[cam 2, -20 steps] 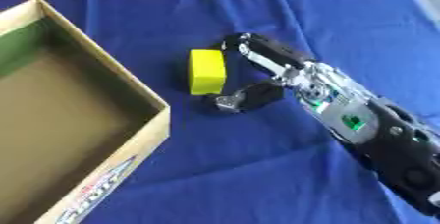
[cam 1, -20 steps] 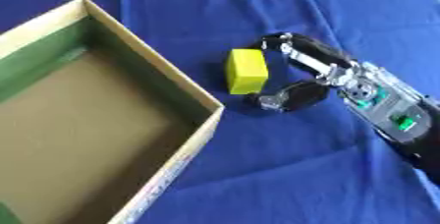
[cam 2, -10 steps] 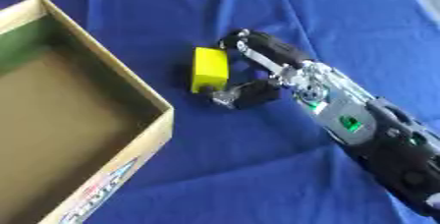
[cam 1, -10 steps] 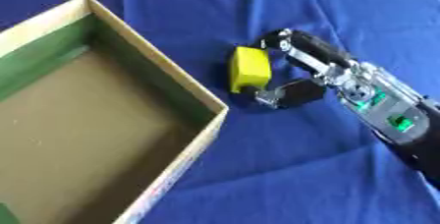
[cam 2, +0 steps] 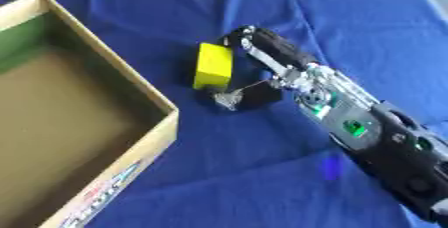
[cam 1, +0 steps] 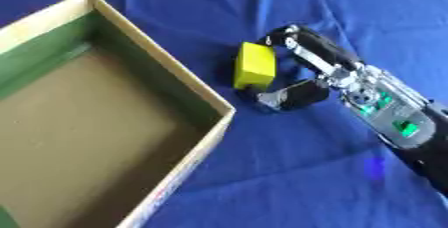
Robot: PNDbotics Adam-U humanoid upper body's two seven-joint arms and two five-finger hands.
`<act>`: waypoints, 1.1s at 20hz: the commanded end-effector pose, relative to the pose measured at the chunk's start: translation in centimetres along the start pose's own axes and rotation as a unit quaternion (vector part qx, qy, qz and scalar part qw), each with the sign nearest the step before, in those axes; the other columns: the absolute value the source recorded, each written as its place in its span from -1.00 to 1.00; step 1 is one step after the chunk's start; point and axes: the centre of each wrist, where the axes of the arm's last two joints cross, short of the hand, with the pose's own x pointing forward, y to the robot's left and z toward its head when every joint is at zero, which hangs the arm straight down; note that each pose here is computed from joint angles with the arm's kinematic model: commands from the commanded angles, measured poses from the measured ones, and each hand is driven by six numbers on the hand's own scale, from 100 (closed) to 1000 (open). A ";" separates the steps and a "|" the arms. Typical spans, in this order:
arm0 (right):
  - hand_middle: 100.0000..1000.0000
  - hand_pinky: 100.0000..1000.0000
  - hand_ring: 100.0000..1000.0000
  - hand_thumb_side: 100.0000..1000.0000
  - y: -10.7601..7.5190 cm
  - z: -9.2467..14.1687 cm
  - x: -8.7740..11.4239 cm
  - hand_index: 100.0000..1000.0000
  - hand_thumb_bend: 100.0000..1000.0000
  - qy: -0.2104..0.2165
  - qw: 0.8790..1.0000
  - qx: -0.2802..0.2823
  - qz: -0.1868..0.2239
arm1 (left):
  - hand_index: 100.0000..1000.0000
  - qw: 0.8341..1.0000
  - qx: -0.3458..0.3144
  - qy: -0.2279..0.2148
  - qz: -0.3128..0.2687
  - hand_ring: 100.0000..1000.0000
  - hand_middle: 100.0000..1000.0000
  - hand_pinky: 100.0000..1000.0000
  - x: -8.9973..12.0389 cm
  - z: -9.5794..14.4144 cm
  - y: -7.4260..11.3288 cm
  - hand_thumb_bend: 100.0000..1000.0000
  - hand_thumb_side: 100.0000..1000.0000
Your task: Pick up objects on the table and place them in the box.
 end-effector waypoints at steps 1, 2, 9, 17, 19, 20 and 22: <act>-0.30 0.58 0.44 -0.20 -0.6 -0.1 0.5 0.16 -1.00 -0.007 1.000 -0.015 -0.001 | -0.10 1.000 -0.001 -0.007 -0.005 -0.55 -0.11 -0.86 0.4 -0.2 0.3 -1.00 0.74; -0.31 0.57 0.43 -0.20 -0.8 -0.1 0.6 0.14 -1.00 -0.009 1.000 -0.022 -0.004 | -0.10 1.000 -0.001 -0.006 -0.005 -0.55 -0.10 -0.86 0.4 -0.2 0.3 -1.00 0.74; -0.26 0.53 0.42 -0.05 -1.1 0.2 1.7 0.09 -1.00 -0.022 0.997 -0.063 -0.033 | -0.09 1.000 0.000 -0.001 -0.007 -0.53 -0.10 -0.84 0.3 -0.1 0.5 -1.00 0.75; -0.21 0.50 0.39 -0.10 -1.4 0.4 2.4 0.03 -1.00 -0.024 0.994 -0.092 -0.061 | -0.08 1.000 -0.001 0.006 -0.007 -0.52 -0.10 -0.83 0.3 0.0 0.7 -1.00 0.75; -0.21 0.49 0.39 -0.09 -1.4 0.4 2.8 0.03 -1.00 -0.028 0.992 -0.099 -0.068 | -0.08 1.000 -0.001 0.009 -0.007 -0.52 -0.10 -0.82 0.3 0.0 0.8 -1.00 0.75; -0.20 0.48 0.39 -0.09 -1.4 0.4 2.9 0.04 -1.00 -0.030 0.992 -0.101 -0.071 | -0.08 1.000 -0.001 0.010 -0.007 -0.52 -0.10 -0.82 0.3 0.0 0.8 -1.00 0.75; -0.18 0.49 0.40 -0.06 -1.4 0.5 3.4 0.05 -1.00 -0.036 0.991 -0.105 -0.075 | -0.08 1.000 -0.001 0.012 -0.008 -0.52 -0.10 -0.82 0.3 0.0 0.8 -1.00 0.75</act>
